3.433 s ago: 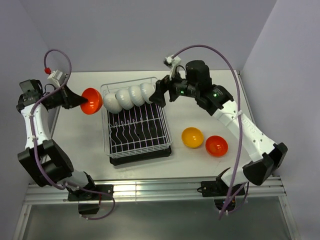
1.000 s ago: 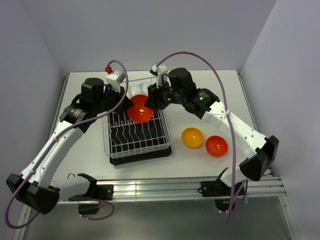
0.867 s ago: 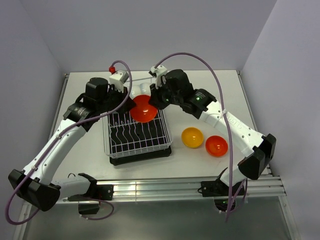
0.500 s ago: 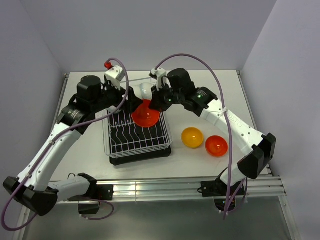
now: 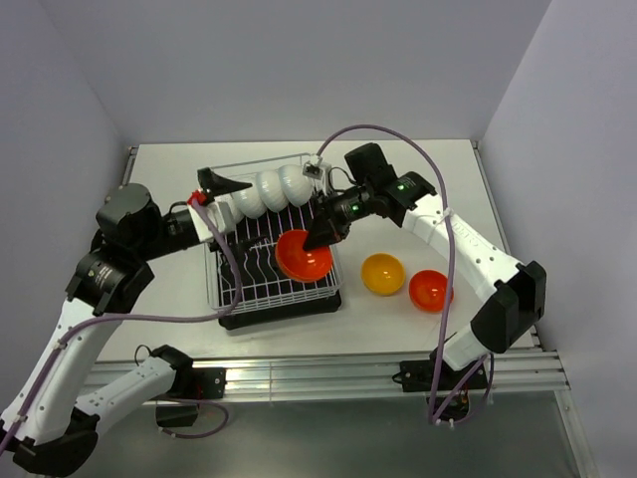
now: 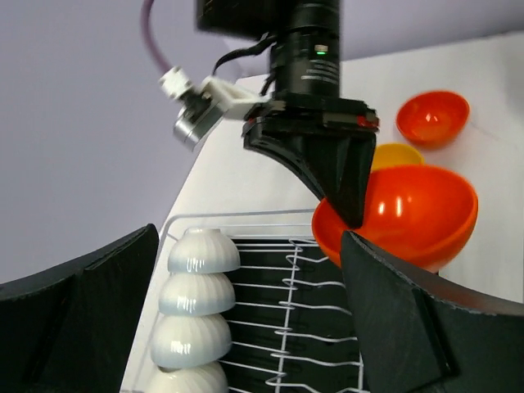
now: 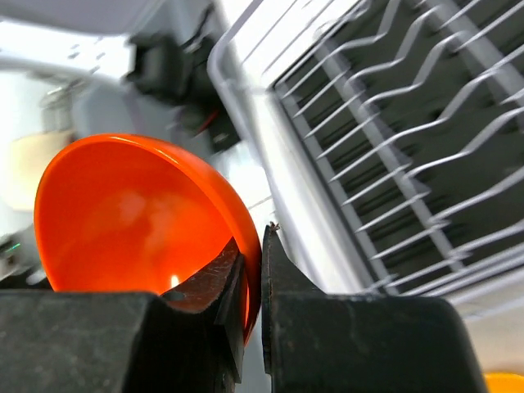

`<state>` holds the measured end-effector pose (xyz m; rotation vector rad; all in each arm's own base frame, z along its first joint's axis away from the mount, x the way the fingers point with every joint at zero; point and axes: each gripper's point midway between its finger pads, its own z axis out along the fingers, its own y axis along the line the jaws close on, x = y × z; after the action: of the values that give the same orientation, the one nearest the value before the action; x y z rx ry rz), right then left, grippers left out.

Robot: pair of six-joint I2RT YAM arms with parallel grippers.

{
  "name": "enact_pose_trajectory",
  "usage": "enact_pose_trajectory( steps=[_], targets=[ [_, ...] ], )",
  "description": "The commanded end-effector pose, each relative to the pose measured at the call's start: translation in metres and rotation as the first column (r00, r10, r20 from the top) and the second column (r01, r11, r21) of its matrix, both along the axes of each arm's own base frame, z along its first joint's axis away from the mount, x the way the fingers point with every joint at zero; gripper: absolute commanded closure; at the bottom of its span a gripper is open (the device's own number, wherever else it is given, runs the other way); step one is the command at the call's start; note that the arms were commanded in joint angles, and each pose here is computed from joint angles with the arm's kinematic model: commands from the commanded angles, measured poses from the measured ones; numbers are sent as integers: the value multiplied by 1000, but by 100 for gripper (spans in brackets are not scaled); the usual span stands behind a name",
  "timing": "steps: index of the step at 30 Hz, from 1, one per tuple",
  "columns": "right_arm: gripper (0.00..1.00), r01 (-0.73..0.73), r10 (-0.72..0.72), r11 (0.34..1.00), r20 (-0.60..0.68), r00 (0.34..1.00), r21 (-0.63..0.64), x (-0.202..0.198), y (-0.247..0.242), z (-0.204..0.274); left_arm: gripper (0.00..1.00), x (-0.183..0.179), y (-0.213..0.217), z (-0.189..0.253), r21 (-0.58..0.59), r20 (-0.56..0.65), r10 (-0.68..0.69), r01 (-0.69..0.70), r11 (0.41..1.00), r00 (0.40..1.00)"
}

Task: Load the bowls into the dish rack

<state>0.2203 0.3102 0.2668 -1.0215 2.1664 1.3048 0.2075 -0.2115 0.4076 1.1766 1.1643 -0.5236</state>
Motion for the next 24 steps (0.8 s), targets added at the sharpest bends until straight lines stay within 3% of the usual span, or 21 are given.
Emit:
enact_pose_trajectory(
  steps=[1,13,18,24],
  targets=[
    [100,-115,127,990,-165,978,86,-30,-2,2,2,-26,-10,-19,156,143,-208,185,970,968],
    [100,44,35,983,-419,907,178,-11,-27,-14,3,-72,-65,-79,502,250,-464,297,812,850],
    [100,75,8,981,-423,906,179,-9,-34,-10,4,-73,-83,-93,560,336,-470,228,796,816],
    [100,90,-9,983,-447,894,160,-14,-36,-19,5,-66,-96,-93,552,463,-443,141,822,768]
  ],
)
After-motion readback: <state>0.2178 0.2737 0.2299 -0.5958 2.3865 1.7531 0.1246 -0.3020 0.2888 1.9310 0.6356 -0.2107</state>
